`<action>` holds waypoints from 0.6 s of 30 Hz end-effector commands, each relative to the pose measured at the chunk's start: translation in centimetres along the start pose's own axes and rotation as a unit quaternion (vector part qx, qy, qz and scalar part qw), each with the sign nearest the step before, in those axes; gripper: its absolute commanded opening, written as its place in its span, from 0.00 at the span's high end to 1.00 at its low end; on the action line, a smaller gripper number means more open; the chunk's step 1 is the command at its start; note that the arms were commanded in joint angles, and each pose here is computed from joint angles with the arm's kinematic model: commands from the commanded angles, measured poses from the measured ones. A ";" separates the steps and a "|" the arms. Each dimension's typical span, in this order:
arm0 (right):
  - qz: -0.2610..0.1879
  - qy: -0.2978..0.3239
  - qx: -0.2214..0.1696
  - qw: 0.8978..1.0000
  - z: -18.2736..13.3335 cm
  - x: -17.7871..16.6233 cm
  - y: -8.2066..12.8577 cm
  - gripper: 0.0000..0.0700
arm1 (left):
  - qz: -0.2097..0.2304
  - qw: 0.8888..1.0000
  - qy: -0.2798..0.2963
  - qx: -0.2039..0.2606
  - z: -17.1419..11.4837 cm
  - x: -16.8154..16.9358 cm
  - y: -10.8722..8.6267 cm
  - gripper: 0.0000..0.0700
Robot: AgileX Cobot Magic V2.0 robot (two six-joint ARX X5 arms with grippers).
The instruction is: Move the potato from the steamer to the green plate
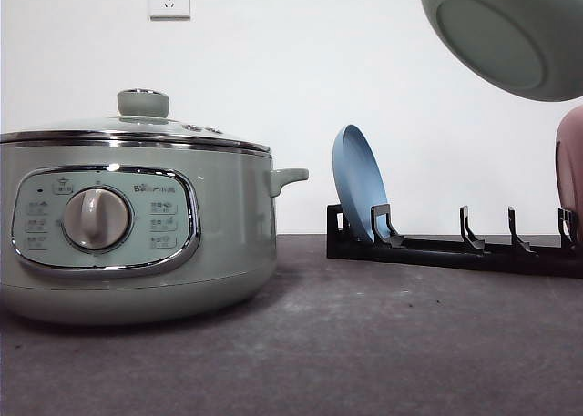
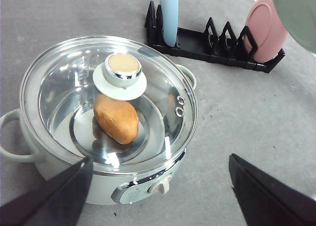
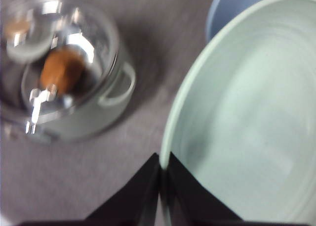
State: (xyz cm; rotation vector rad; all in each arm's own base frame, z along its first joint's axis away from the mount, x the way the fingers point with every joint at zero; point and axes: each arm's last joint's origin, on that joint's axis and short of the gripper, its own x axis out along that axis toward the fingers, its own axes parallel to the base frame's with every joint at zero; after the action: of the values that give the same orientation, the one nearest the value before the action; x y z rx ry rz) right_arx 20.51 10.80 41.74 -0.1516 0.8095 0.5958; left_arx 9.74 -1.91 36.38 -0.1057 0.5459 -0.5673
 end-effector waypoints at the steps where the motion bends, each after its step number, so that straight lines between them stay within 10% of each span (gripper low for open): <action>1: 0.002 0.007 -0.033 0.999 -0.1 0.5 1.0 0.99 | -0.003 1.000 -0.014 0.009 0.6 -0.4 -0.2 0.20; 18: -0.023 0.166 -0.192 0.967 -10.0 10.1 9.2 0.99 | -0.003 1.000 -0.014 0.009 0.6 -0.4 -0.2 0.20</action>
State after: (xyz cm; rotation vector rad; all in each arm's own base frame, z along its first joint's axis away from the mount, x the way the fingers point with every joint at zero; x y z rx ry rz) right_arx 14.45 18.81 28.48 -0.6394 1.0147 0.7018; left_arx 9.74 -1.91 36.39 -0.1056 0.5456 -0.5674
